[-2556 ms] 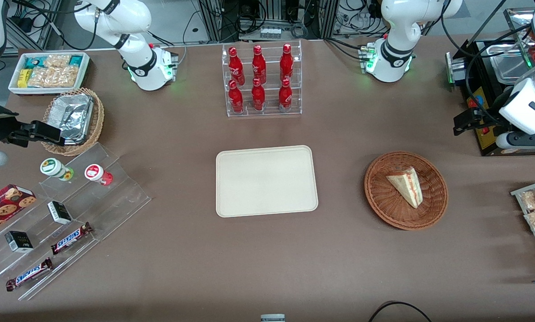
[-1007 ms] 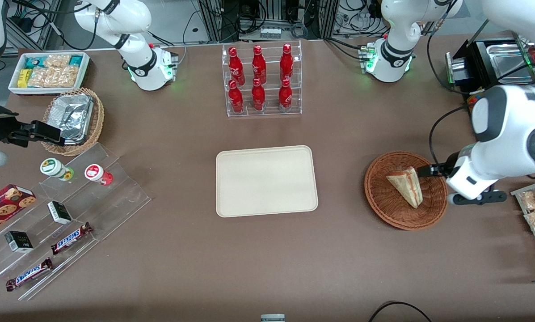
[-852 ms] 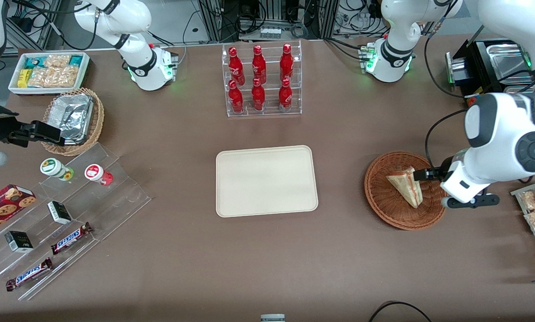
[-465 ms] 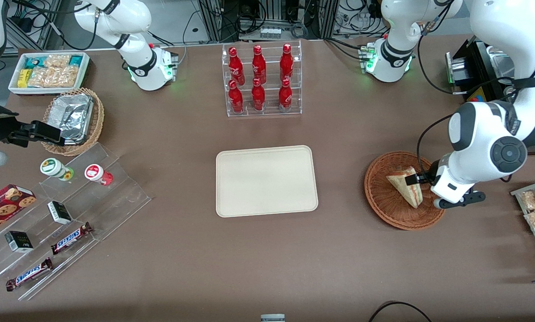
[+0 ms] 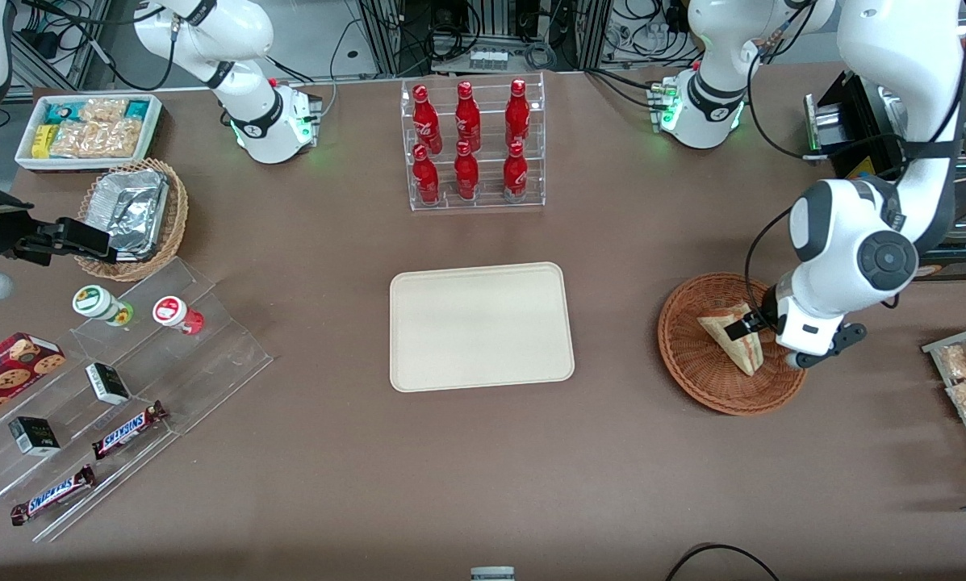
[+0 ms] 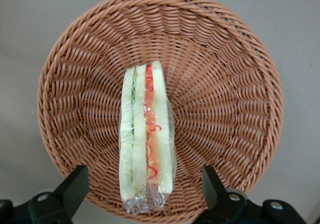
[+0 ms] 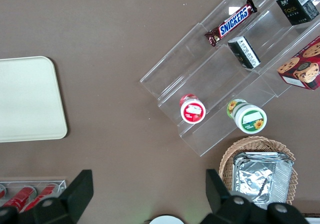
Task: Place sandwich from basket to tray
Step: 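Lower the open left gripper and close it on the wrapped sandwich, then lift the sandwich out of the basket and carry it over the tray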
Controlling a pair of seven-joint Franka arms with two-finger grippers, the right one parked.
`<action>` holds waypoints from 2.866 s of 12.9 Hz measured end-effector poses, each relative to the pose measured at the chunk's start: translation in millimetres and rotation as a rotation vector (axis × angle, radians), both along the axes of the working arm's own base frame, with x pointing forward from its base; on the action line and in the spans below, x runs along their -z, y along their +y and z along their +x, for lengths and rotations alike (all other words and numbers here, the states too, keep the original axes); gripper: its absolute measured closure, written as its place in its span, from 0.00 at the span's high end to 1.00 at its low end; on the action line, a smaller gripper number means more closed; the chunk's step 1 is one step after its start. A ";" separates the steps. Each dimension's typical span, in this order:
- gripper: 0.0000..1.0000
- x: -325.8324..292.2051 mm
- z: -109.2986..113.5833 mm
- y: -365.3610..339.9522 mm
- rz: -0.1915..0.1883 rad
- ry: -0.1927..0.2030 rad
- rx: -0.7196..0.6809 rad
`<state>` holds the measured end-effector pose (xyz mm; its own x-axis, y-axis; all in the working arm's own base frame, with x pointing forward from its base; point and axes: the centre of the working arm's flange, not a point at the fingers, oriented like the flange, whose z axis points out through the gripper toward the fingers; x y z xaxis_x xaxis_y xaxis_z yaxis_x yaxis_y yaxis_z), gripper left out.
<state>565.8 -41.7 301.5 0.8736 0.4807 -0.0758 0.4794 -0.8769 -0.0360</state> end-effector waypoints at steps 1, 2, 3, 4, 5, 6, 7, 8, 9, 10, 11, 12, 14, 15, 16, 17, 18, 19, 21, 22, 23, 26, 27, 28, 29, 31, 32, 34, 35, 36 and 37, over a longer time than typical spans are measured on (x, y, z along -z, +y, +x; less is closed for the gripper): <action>1.00 4.4 -4.5 -0.5 0.002 -0.011 -0.030; 1.00 8.5 -7.7 -1.3 0.002 -0.018 -0.046; 1.00 12.2 -10.0 -1.9 0.003 -0.022 -0.054; 1.00 14.7 -11.4 -2.0 0.002 -0.028 -0.058; 1.00 17.3 -12.4 -1.9 0.001 -0.039 -0.060; 1.00 20.3 -13.6 -1.9 0.000 -0.050 -0.061; 1.00 23.9 -15.5 -1.8 -0.001 -0.052 -0.062; 1.00 27.3 -16.9 -1.7 -0.002 -0.050 -0.065; 1.00 30.7 -17.8 -1.4 -0.002 -0.046 -0.068; 1.00 34.6 -18.5 -1.3 -0.004 -0.042 -0.074; 1.00 39.2 -19.2 -1.3 -0.005 -0.041 -0.079; 1.00 44.0 -20.3 -1.3 -0.006 -0.041 -0.081; 0.96 51.5 -22.4 -1.1 -0.008 -0.044 -0.086; 0.85 54.0 -23.1 -0.9 -0.009 -0.043 -0.090; 0.73 55.5 -23.6 -0.8 -0.010 -0.040 -0.093; 0.60 55.8 -23.8 -0.7 -0.012 -0.039 -0.096; 0.51 55.5 -23.7 -0.6 -0.012 -0.040 -0.097; 0.41 54.5 -23.6 -0.6 -0.012 -0.040 -0.098; 0.22 46.1 -20.4 -1.1 -0.012 -0.042 -0.097; 0.19 35.2 -15.8 -2.2 -0.011 -0.035 -0.094; 0.19 19.2 -9.1 -4.4 -0.010 -0.015 -0.081; 0.15 -43.5 15.3 -15.8 -0.015 0.031 0.022; 0.15 -56.7 20.2 -25.3 -0.019 0.031 0.061; 0.15 -62.3 21.7 -38.5 -0.022 0.029 0.095; 0.15 -61.5 20.7 -56.0 -0.024 0.030 0.127; 0.15 -56.5 18.4 -98.7 -0.028 0.033 0.198; 0.15 -56.0 18.7 -120.8 -0.031 0.029 0.233; 0.15 -54.8 17.6 -164.8 -0.037 0.021 0.300; 0.15 -52.5 16.5 -186.9 -0.040 0.020 0.325; 0.15 -48.6 14.7 -209.9 -0.041 0.020 0.343; 0.15 -44.2 12.3 -232.3 -0.043 0.020 0.363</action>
<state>578.1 -274.0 345.6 0.9849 0.1354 -0.1084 0.1360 -0.9907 -0.0015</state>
